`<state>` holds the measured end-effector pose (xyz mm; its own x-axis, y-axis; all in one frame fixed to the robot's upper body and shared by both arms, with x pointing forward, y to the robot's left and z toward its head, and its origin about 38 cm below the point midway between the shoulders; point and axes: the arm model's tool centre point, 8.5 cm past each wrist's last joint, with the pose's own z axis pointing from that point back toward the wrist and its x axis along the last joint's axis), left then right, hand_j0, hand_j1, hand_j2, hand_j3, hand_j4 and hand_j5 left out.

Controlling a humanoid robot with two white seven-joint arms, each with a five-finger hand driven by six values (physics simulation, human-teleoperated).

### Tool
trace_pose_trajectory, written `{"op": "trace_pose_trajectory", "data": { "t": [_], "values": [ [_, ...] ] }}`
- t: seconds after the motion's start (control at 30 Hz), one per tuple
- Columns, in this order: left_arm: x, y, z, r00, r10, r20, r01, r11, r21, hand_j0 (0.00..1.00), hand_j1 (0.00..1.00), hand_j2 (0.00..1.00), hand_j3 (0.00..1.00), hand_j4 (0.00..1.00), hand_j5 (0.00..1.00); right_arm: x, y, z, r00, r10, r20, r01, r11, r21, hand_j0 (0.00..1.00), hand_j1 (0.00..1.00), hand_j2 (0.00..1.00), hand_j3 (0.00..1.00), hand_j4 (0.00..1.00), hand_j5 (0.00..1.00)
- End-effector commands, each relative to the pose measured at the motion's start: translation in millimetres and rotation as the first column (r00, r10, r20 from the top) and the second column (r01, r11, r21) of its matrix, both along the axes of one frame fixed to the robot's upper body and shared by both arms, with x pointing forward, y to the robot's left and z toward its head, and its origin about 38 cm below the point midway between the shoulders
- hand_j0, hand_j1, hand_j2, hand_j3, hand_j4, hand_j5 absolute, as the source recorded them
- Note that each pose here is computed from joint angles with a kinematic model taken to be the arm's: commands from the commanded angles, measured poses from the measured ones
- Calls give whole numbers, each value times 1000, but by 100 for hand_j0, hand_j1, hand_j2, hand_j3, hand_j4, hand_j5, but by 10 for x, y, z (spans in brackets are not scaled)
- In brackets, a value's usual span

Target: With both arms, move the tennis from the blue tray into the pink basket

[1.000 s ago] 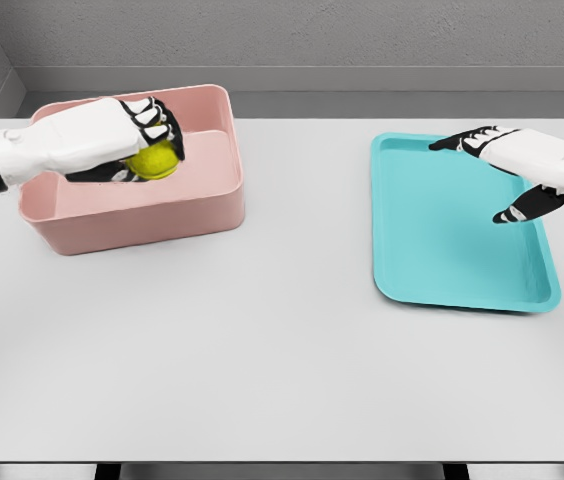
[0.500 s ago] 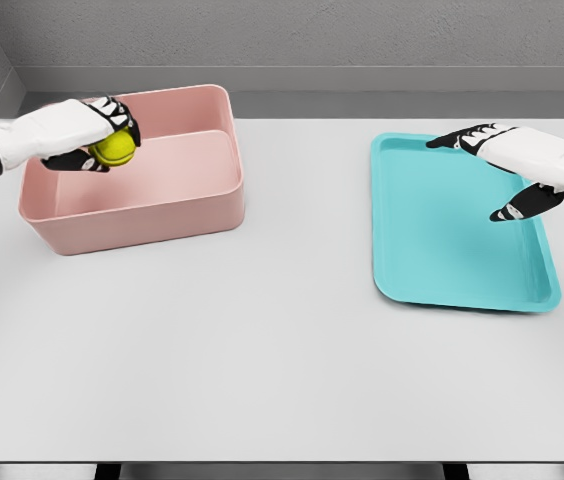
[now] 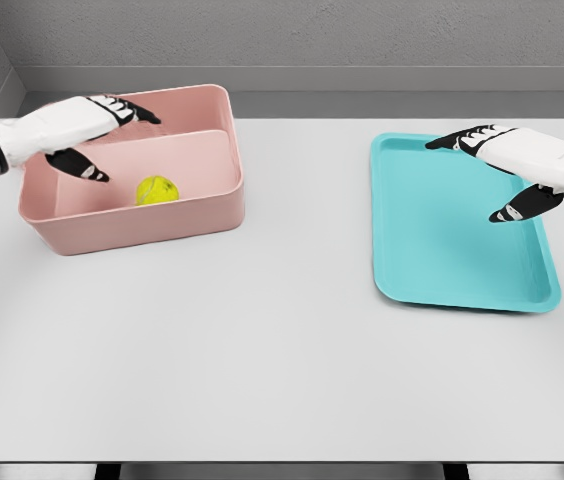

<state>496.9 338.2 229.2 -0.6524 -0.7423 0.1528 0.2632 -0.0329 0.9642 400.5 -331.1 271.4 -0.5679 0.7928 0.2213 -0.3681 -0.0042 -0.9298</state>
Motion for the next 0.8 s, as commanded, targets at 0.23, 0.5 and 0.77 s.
{"op": "trace_pose_trajectory", "data": {
  "t": [0.23, 0.5, 0.77],
  "values": [
    [-422, 436, 579, 993, 15, 114, -1, 993, -120, 100, 100, 100, 100, 100, 100, -1, -2, 3, 1000, -1, -1, 1, 1000, 2, 100, 100, 100, 100, 100, 100],
    [-815, 568, 640, 995, -13, 102, 24, 994, -104, 100, 100, 100, 100, 100, 100, -1, -2, 3, 1000, -1, -1, 1, 1000, 2, 100, 100, 100, 100, 100, 100],
    [-1107, 405, 438, 995, -98, 31, 99, 994, -48, 100, 100, 100, 100, 100, 100, -1, -2, 3, 1000, -1, -1, 1, 1000, 2, 100, 100, 100, 100, 100, 100]
  ]
}}
